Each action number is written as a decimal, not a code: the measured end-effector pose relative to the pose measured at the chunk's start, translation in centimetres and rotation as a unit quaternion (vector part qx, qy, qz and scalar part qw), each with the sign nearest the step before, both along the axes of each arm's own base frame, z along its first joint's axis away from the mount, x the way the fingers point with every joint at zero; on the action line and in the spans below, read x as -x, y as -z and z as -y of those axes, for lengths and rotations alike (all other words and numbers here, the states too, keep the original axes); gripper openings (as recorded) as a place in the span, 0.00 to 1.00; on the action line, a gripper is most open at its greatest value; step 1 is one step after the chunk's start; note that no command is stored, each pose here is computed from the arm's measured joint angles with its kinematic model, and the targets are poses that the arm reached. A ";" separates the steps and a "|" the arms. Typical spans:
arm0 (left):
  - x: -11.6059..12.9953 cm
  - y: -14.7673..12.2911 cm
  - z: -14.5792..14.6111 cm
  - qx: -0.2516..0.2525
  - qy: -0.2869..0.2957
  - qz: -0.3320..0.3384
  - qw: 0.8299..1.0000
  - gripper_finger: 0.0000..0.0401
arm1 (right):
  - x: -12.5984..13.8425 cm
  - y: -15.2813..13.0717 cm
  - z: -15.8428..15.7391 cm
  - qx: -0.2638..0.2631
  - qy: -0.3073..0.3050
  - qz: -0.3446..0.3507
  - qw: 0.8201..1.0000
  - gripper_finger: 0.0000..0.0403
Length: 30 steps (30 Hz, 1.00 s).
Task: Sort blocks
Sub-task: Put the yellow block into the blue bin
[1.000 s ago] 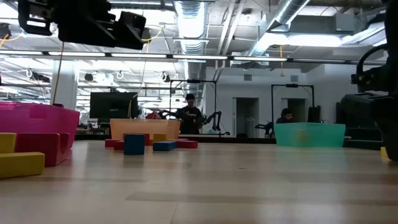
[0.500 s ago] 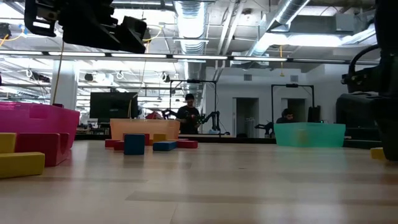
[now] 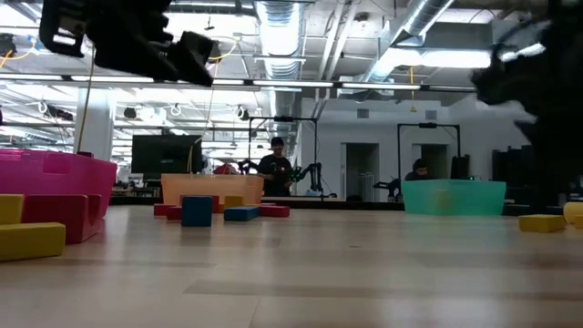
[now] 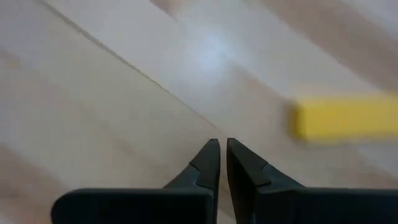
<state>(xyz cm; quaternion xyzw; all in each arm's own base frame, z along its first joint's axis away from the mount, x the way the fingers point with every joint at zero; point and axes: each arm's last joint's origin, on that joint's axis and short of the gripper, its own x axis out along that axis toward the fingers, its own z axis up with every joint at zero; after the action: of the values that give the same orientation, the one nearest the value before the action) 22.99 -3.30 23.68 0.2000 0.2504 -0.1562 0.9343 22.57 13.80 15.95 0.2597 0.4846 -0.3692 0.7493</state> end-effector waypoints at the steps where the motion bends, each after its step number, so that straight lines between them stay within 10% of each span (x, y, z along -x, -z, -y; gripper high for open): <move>1: 0.1 0.2 -0.1 -0.003 -0.003 -0.011 1.000 0.53 | -0.3 -0.4 0.0 0.000 -0.011 0.017 1.000 0.12; 18: -2.8 6.5 -3.6 -0.126 -0.120 -0.195 0.965 0.53 | -2.9 -2.0 1.3 0.015 -0.127 0.082 0.988 0.12; 30: -4.9 4.8 -3.6 -0.136 -0.050 -0.192 0.971 0.53 | -2.8 -2.0 1.2 0.040 -0.147 0.081 0.985 0.25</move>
<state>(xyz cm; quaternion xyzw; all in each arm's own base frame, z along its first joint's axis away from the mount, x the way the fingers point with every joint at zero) 27.84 0.27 18.87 0.2784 0.4539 -0.1094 0.8393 25.40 12.60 18.00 0.1844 0.4400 -0.2520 0.8420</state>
